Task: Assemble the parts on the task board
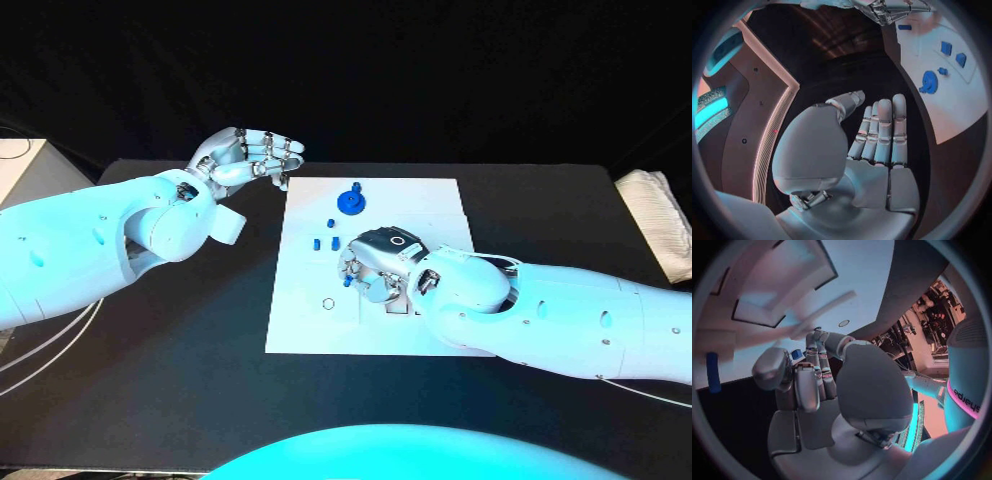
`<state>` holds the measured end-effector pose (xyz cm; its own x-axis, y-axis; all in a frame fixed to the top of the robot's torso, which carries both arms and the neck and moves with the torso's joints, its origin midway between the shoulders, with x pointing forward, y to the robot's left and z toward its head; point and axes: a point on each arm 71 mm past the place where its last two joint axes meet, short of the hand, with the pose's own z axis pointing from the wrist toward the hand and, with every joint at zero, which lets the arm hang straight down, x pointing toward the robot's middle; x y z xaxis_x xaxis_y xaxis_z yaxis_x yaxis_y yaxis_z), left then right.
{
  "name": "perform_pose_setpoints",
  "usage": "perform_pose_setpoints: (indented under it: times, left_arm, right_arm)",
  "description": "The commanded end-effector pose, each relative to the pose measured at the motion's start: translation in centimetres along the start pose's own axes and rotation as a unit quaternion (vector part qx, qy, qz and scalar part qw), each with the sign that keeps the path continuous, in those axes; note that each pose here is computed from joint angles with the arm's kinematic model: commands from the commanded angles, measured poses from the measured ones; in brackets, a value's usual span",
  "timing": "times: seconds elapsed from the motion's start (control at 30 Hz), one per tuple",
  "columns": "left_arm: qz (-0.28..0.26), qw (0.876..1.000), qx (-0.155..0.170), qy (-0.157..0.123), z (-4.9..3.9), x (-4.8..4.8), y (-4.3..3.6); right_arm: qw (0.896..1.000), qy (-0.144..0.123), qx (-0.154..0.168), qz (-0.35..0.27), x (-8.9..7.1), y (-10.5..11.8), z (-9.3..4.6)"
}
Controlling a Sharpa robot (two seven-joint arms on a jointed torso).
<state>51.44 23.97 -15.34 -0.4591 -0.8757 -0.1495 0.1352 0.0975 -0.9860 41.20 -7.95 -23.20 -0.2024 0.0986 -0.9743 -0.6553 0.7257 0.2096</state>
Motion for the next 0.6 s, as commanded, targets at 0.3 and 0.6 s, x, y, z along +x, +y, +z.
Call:
perform_pose_setpoints:
  times: [0.3,0.6]
  left_arm:
    - [-0.002,1.0,0.002,0.012,0.03,0.29,-0.12]
    - [-0.002,1.0,0.0,0.013,0.0,0.27,-0.1]
  right_arm:
    - [0.999,0.029,-0.014,-0.012,0.75,0.63,-0.03]
    - [1.0,0.009,-0.018,-0.008,0.62,0.41,-0.09]
